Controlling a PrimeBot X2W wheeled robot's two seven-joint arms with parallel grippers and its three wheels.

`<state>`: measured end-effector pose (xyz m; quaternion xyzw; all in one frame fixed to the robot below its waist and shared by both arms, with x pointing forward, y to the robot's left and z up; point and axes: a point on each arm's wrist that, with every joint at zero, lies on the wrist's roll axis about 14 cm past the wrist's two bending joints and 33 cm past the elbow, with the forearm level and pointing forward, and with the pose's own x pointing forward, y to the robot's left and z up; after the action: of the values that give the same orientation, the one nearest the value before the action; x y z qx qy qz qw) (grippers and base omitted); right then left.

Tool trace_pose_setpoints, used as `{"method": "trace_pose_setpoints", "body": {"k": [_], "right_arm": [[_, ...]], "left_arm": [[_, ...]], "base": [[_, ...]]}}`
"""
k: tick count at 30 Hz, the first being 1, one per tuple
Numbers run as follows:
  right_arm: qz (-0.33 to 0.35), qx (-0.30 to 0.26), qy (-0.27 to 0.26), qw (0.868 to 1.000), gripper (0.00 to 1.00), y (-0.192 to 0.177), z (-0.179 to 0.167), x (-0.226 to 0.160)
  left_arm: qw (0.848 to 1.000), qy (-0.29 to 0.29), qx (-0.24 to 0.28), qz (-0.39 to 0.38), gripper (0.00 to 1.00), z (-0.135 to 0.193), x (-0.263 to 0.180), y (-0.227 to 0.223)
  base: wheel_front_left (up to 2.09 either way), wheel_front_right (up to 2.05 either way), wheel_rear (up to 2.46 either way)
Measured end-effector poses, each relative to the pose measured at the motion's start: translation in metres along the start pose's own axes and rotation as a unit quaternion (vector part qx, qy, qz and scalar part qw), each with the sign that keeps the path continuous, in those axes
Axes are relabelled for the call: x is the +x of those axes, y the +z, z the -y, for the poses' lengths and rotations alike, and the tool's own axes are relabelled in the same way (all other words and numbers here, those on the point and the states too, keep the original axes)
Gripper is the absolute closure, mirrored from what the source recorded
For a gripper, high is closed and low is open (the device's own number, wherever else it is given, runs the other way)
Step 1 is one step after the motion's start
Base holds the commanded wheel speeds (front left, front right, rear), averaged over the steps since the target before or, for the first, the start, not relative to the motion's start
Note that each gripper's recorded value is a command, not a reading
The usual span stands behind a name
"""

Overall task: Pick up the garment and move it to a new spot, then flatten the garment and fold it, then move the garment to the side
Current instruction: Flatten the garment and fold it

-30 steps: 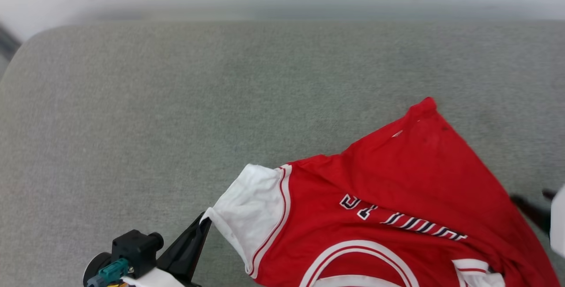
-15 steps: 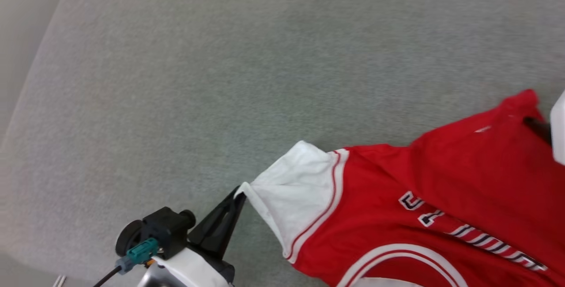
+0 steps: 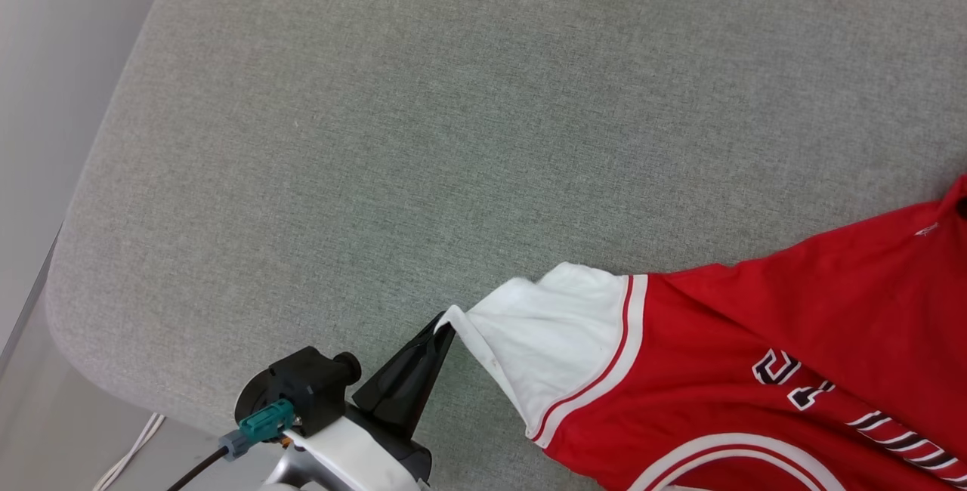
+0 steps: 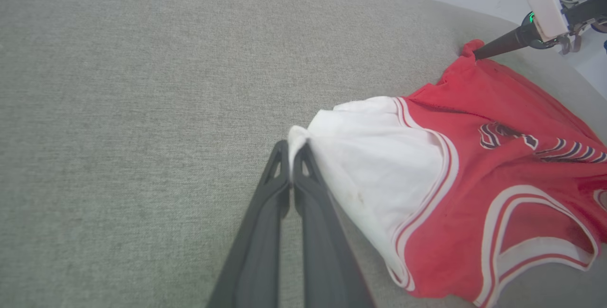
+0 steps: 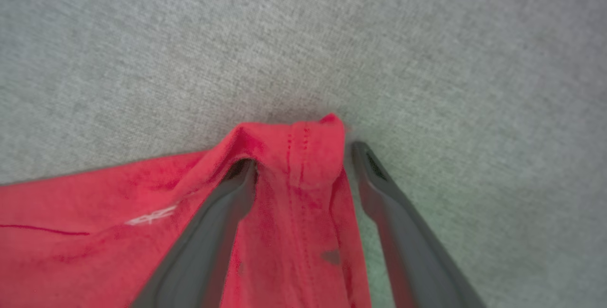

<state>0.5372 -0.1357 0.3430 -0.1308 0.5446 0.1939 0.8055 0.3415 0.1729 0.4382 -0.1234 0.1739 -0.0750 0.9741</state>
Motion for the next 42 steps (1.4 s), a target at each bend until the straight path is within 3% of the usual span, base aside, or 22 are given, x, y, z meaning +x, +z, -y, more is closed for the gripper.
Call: {"method": "trace_pose_setpoints", "body": {"k": [1, 2, 3, 13, 20, 21, 27, 31, 38, 42], "right_arm": [[0.001, -0.001, 0.001, 1.0, 0.31, 0.0, 0.0, 0.001], [0.005, 0.0, 0.001, 1.0, 0.71, 0.001, 0.001, 0.001], [0.007, 0.001, 0.0, 1.0, 1.0, 0.001, 0.001, 0.002], [0.051, 0.001, -0.012, 0.999, 1.0, 0.005, 0.003, -0.017], [0.127, 0.011, -0.015, 0.992, 1.0, 0.022, 0.002, -0.06], [0.182, 0.013, -0.02, 0.983, 1.0, 0.04, 0.004, -0.094], [0.281, 0.013, -0.044, 0.959, 1.0, 0.059, 0.021, -0.169], [0.35, 0.011, -0.055, 0.935, 1.0, 0.066, 0.027, -0.22], [0.451, 0.005, -0.074, 0.89, 1.0, 0.067, 0.029, -0.299], [0.501, -0.004, -0.083, 0.861, 1.0, 0.062, 0.025, -0.339]], "left_arm": [[1.0, 0.0, 0.0, 0.0, 1.0, -0.001, 0.0, 0.0], [1.0, 0.002, 0.001, -0.001, 1.0, -0.002, -0.001, -0.001], [1.0, 0.002, 0.001, -0.001, 1.0, -0.002, -0.001, -0.001], [0.999, -0.001, 0.028, 0.018, 1.0, -0.005, -0.006, 0.012], [0.997, -0.006, 0.058, 0.056, 1.0, -0.006, -0.019, 0.04], [0.994, -0.009, 0.077, 0.079, 1.0, -0.006, -0.025, 0.058], [0.98, -0.029, 0.123, 0.152, 1.0, 0.002, -0.029, 0.113], [0.962, -0.039, 0.155, 0.221, 1.0, 0.01, -0.031, 0.163], [0.917, -0.071, 0.2, 0.339, 1.0, 0.039, -0.042, 0.25], [0.881, -0.08, 0.208, 0.417, 1.0, 0.056, -0.06, 0.299]], "base": [[0.0, 0.0, 0.0], [0.0, 0.0, 0.0], [0.0, 0.0, 0.0], [0.0, 0.0, 0.0], [0.0, 0.0, 0.0], [0.0, 0.0, 0.0], [0.0, 0.0, 0.0], [0.0, 0.0, 0.0], [0.0, 0.0, 0.0], [0.0, 0.0, 0.0]]}}
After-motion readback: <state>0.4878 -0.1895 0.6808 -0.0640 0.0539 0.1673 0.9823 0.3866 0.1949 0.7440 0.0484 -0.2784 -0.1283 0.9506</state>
